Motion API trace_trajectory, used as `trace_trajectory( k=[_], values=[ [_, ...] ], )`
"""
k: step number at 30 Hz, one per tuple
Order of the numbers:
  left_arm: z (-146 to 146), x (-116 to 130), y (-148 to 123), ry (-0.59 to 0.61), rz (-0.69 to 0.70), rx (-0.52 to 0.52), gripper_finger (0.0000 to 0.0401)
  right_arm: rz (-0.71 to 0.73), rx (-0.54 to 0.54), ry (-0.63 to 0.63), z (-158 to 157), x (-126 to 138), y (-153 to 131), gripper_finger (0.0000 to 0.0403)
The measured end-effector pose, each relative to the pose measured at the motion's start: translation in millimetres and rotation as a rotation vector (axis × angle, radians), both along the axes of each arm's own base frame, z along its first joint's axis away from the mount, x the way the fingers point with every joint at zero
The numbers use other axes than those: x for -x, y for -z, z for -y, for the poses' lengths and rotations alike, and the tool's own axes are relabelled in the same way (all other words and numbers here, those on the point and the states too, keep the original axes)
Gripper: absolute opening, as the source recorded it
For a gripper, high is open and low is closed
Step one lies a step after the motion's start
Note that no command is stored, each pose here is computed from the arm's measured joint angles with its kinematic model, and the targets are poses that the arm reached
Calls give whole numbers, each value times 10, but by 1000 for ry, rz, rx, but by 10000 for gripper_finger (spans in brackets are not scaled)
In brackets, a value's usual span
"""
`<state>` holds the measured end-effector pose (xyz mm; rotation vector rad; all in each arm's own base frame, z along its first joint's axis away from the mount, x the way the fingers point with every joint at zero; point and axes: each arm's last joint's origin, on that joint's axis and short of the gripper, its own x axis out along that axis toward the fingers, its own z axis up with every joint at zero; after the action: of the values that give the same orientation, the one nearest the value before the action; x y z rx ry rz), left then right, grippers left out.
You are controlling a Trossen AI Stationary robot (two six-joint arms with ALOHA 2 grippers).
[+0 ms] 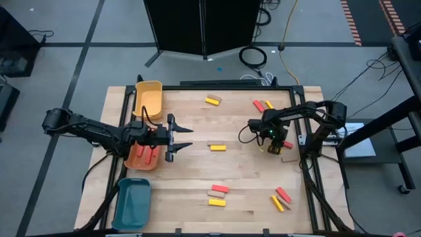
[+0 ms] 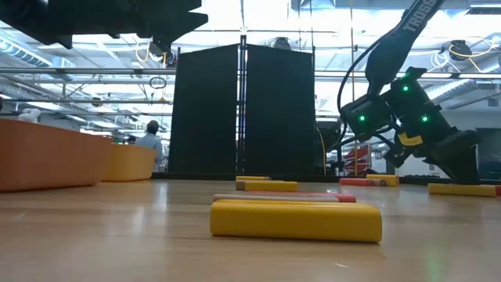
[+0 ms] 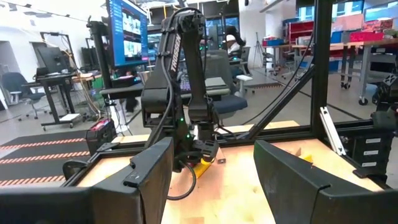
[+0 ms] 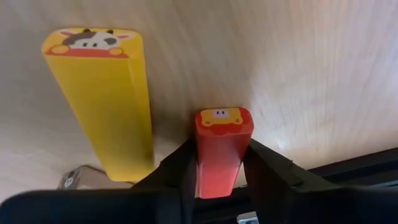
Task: Sort blocks
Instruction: Put the middle right red block in the orange bin
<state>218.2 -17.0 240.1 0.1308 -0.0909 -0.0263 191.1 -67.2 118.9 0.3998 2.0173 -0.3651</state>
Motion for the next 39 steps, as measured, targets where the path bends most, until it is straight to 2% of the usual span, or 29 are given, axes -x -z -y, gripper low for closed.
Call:
trace_trajectory(
  k=[11,17,23,27,33,36,39],
  values=[
    [0,-2,22,0,-24,-2,221,10,7,17,-4,7,-42,88],
    [0,-2,27,-1,-29,-2,221,168,63,26,41,-125,-331,88],
    [0,-6,37,-1,-37,6,221,425,151,30,94,-296,-810,87],
    [0,-7,38,0,-37,15,221,672,213,16,78,-439,-1171,87],
    [0,-7,38,0,-37,24,221,1192,128,-77,-84,-712,-1588,87],
    [1,-26,56,-2,-41,39,221,1388,82,-165,-211,-850,-1726,87],
    [5,-81,69,1,-31,76,221,1526,74,-255,-355,-965,-1816,87]
  ],
)
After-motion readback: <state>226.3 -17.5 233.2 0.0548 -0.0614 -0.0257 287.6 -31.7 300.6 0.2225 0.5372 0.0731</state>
